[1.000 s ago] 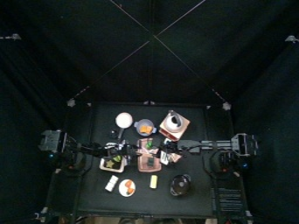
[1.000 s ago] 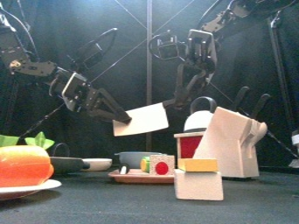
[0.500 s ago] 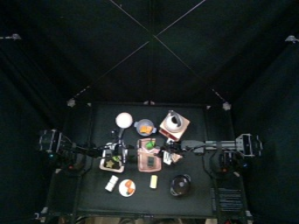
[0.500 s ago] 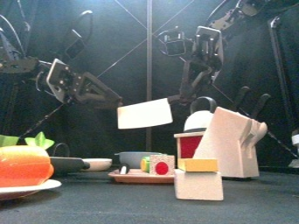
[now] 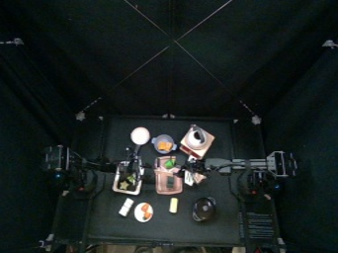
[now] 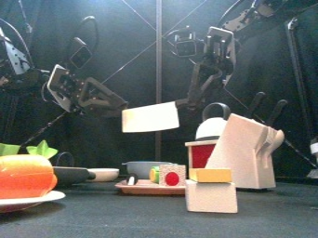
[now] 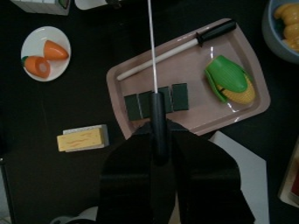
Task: Grab cleaver
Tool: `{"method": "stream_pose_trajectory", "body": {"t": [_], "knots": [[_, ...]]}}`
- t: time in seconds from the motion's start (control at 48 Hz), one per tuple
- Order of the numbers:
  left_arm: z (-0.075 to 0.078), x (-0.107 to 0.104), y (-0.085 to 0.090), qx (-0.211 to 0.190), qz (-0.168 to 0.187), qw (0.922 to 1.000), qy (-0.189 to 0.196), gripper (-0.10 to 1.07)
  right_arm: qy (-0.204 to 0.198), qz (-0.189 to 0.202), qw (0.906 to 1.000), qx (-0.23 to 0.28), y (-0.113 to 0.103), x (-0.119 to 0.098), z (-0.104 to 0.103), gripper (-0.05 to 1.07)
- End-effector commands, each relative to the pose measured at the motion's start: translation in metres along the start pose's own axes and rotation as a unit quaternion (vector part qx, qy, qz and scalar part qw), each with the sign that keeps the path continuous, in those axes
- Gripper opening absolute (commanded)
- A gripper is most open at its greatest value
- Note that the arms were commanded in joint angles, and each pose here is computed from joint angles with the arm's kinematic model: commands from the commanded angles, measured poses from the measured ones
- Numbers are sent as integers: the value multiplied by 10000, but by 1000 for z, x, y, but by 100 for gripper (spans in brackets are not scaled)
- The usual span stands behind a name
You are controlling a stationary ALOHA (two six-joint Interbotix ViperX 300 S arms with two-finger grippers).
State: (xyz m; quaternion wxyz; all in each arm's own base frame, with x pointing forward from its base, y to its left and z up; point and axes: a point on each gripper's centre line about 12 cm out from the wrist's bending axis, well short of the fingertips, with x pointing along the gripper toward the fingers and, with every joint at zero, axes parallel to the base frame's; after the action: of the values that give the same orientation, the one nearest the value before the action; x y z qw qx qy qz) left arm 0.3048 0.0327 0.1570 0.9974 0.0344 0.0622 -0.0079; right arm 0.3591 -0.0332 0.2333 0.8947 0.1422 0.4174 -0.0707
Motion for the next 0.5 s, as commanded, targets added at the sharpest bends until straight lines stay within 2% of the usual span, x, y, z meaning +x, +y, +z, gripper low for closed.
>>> {"method": "stream_pose_trajectory", "body": {"t": [0.0, 0.208, 0.479], "knots": [[5, 6, 3, 17, 26, 9999, -112, 80, -260, 61, 9996, -28, 4, -13, 10, 35], [-5, 11, 5, -46, 78, 10000, 12, 76, -234, 62, 9997, -72, 5, -13, 7, 35], [-3, 16, 7, 12, 54, 10000, -36, 46, -183, 43, 9998, -52, 3, -11, 4, 35]]}}
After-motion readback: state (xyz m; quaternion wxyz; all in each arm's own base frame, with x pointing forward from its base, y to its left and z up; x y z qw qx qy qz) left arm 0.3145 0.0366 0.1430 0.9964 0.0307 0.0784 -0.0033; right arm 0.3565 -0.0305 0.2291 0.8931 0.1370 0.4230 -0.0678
